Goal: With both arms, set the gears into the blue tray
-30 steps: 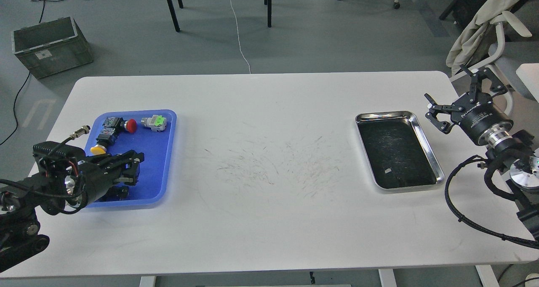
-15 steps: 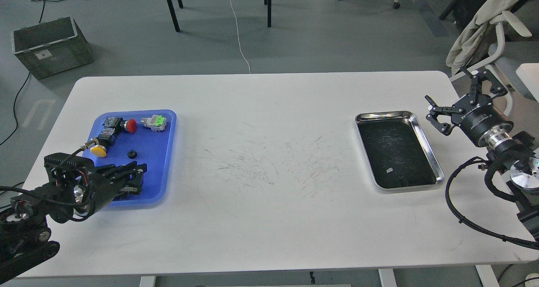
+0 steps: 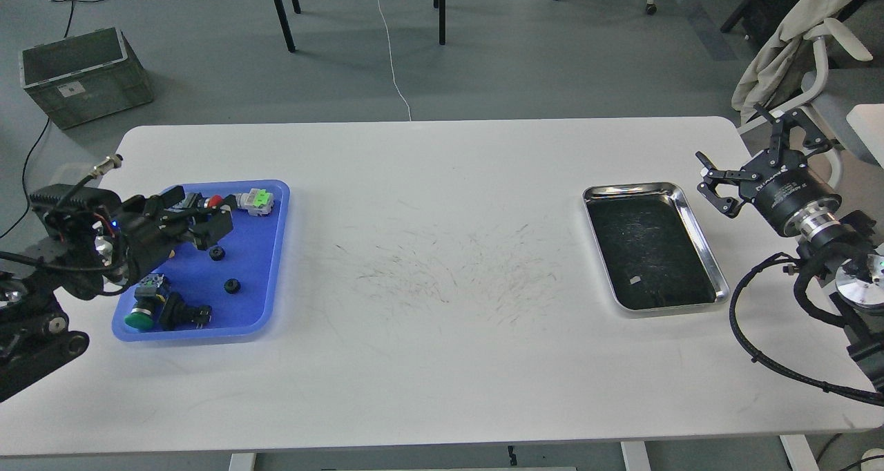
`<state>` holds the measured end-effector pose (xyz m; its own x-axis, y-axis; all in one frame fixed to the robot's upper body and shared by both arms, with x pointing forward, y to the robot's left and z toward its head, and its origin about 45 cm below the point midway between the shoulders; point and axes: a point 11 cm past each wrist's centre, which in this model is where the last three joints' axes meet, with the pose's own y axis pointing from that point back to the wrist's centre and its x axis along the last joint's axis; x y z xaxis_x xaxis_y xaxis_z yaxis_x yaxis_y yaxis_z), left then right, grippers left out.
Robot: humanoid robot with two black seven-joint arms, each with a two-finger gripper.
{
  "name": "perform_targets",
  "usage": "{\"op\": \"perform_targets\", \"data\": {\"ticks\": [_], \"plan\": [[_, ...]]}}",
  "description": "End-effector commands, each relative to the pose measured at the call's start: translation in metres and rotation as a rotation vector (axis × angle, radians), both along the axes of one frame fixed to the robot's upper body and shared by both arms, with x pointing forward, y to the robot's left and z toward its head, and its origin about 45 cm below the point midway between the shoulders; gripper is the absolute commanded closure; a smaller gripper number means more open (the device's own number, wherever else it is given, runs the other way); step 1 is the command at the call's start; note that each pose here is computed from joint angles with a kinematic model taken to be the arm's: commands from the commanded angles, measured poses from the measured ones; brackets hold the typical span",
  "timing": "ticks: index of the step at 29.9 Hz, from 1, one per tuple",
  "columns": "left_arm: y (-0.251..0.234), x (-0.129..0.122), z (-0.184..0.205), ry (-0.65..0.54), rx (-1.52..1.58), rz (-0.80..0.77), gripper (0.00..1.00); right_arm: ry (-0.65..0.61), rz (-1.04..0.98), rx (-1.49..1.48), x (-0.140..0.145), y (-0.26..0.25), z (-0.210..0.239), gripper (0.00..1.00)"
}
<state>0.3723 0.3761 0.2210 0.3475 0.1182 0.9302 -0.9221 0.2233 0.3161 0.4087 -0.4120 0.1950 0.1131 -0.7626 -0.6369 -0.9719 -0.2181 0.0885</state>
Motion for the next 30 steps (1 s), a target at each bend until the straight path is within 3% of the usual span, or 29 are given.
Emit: {"op": "perform_targets", "data": {"ticks": [1, 7, 12, 16, 20, 23, 30], "plan": [[0.000, 0.028, 0.046, -0.065, -0.236, 0.102, 0.02, -0.026, 0.023, 0.001, 0.005, 0.007, 0.011, 0.03], [0.020, 0.053, 0.091, -0.030, -0.856, 0.334, 0.02, -0.090, 0.074, -0.008, 0.012, 0.017, 0.039, 0.01], [0.006, 0.076, 0.088, 0.085, -1.297, 0.395, 0.02, -0.111, 0.080, 0.002, 0.015, 0.022, 0.045, 0.01], [-0.001, 0.088, 0.061, 0.125, -1.466, 0.421, 0.02, -0.117, 0.075, 0.020, 0.016, 0.025, 0.045, 0.01], [0.001, 0.096, -0.012, 0.188, -1.622, 0.531, 0.02, -0.136, 0.058, 0.068, 0.020, 0.029, 0.046, 0.01], [-0.006, 0.101, -0.004, 0.217, -1.772, 0.440, 0.02, -0.134, 0.045, 0.072, 0.020, 0.026, 0.046, 0.01], [-0.016, 0.104, -0.003, 0.222, -1.859, 0.433, 0.02, -0.108, 0.042, 0.077, 0.015, 0.027, 0.034, 0.01]]}}
